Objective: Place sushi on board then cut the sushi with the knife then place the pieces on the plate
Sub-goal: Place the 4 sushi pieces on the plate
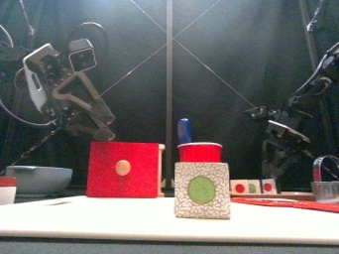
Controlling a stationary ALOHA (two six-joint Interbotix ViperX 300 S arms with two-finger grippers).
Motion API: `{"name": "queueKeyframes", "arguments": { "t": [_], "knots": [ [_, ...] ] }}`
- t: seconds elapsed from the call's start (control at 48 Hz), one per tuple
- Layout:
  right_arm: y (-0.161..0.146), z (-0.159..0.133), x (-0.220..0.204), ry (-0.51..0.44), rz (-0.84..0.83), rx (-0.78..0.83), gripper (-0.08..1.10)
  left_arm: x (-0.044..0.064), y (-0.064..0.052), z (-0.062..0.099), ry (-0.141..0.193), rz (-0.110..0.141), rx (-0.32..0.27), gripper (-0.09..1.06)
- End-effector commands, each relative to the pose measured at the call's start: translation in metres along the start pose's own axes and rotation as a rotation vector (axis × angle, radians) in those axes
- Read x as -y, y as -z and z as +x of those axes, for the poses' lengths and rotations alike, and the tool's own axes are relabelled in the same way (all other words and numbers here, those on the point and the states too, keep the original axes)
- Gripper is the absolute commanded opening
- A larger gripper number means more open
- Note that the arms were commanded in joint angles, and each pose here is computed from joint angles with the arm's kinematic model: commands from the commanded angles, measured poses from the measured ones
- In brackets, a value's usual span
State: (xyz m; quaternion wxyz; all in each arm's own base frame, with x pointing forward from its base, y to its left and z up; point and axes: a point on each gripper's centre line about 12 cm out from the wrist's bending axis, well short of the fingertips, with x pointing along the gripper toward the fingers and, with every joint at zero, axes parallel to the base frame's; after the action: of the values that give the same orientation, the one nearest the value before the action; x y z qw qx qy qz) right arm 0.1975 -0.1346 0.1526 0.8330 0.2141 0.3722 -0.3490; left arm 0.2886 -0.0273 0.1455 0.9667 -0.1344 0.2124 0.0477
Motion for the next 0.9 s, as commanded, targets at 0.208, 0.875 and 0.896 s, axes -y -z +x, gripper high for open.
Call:
{"name": "queueKeyframes", "arguments": {
  "t": [0.208,0.875,0.896],
  "knots": [
    [0.011,-0.050,-0.116,-0.398,-0.241,0.068,0.84,0.003,-0.009,0.002,0.006,-0.004,0.026,0.88],
    [0.064,-0.021,-0.322,-0.610,-0.515,-0.121,0.84,0.002,-0.014,0.004,0.003,-0.010,0.040,0.88],
    [0.065,-0.021,-0.325,-0.612,-0.519,-0.123,0.84,0.002,-0.013,0.004,0.002,-0.009,0.037,0.88]
  ]
}}
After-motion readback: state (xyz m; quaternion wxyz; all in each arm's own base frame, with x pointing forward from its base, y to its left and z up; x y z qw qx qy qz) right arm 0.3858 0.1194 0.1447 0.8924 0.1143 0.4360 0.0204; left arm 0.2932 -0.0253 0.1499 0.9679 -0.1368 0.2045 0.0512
